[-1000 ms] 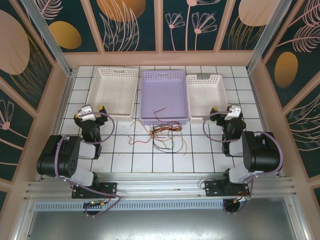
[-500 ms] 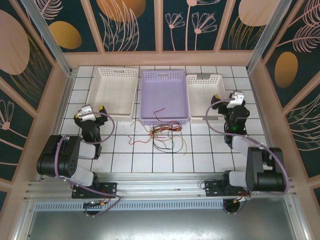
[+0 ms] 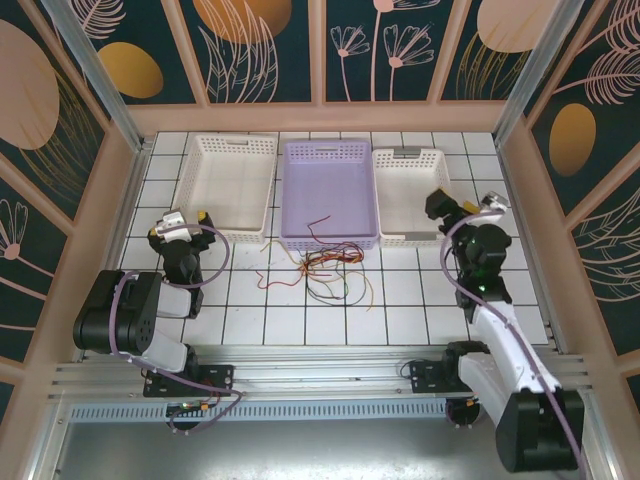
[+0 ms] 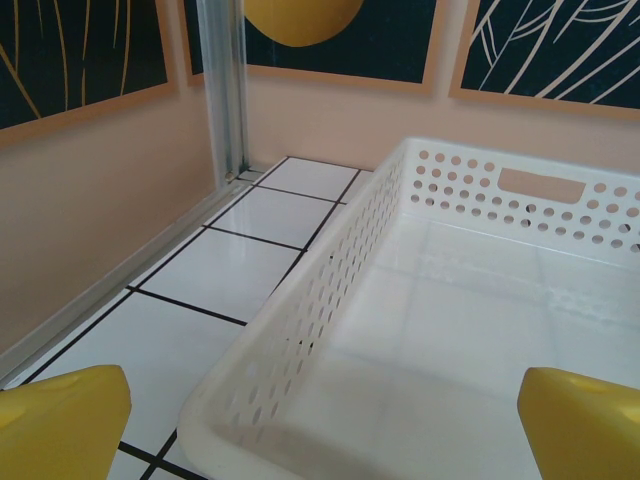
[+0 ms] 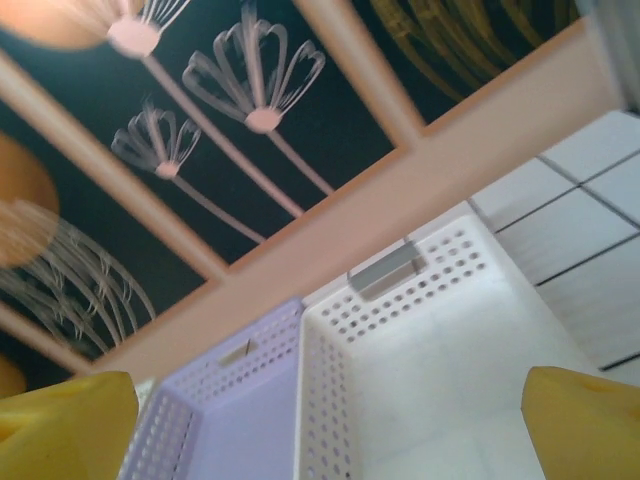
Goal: Untangle the cables
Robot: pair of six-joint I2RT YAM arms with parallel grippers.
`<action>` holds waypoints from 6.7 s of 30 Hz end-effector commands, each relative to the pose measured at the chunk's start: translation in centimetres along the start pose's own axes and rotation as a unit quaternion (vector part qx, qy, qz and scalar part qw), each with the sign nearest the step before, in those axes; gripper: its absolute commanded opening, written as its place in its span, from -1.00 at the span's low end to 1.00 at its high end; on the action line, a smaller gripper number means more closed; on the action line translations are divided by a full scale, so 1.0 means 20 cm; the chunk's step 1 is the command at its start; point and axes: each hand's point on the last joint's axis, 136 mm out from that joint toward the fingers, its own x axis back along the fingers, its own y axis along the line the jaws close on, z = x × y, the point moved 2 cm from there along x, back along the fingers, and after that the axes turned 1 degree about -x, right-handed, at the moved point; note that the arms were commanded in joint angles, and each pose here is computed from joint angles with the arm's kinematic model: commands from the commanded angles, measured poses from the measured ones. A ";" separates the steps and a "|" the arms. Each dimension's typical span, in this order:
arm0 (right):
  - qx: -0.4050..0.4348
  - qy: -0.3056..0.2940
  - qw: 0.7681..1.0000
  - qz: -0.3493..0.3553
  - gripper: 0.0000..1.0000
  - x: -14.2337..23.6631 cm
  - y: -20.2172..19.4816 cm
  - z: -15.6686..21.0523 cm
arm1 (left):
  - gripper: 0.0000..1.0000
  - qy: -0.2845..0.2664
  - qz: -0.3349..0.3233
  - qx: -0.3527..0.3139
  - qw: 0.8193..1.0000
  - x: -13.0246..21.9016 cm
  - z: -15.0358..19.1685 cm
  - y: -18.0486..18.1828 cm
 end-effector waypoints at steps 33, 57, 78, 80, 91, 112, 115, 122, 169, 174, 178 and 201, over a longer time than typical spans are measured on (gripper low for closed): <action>0.223 0.313 0.913 -0.139 0.98 0.27 0.75 0.92 | 0.98 -0.022 0.000 0.008 1.000 0.05 -0.16 0.01; 0.198 0.431 0.879 -0.050 0.97 0.22 0.48 1.38 | 0.98 0.187 0.060 0.224 0.955 0.19 -0.54 -0.18; 0.091 0.379 0.918 -0.068 0.88 0.22 0.36 1.30 | 0.97 0.214 0.086 0.166 0.959 0.23 -0.51 -0.19; 0.077 0.378 0.918 -0.094 0.86 0.21 0.39 1.31 | 0.97 0.214 0.088 0.165 0.959 0.24 -0.50 -0.20; 0.052 0.368 0.920 -0.128 0.62 0.12 0.41 1.34 | 0.97 0.217 0.098 0.164 0.957 0.25 -0.50 -0.21; 0.011 0.363 0.919 -0.155 0.27 0.09 0.37 1.40 | 0.97 0.227 0.125 0.162 0.952 0.24 -0.48 -0.26; 0.007 0.371 0.918 -0.143 0.26 0.12 0.33 1.41 | 0.97 0.231 0.127 0.162 0.951 0.24 -0.48 -0.26; 0.004 0.356 0.922 -0.154 0.24 0.10 0.36 1.40 | 0.97 0.234 0.133 0.162 0.949 0.24 -0.47 -0.27; 0.006 0.283 0.907 -0.313 -1.00 0.25 0.82 0.91 | 0.82 0.310 0.467 0.218 0.798 0.83 -0.16 -0.92; 0.008 0.276 0.903 -0.328 -1.00 0.27 0.87 0.85 | 0.80 0.335 0.491 0.186 0.782 0.91 -0.07 -1.01; 0.003 0.276 0.899 -0.341 -1.00 0.30 0.90 0.82 | 0.78 0.346 0.514 0.168 0.767 0.98 -0.02 -1.07; -0.019 0.279 0.887 -0.367 -1.00 0.36 0.97 0.73 | 0.12 0.338 0.556 0.116 0.750 1.15 0.11 -1.25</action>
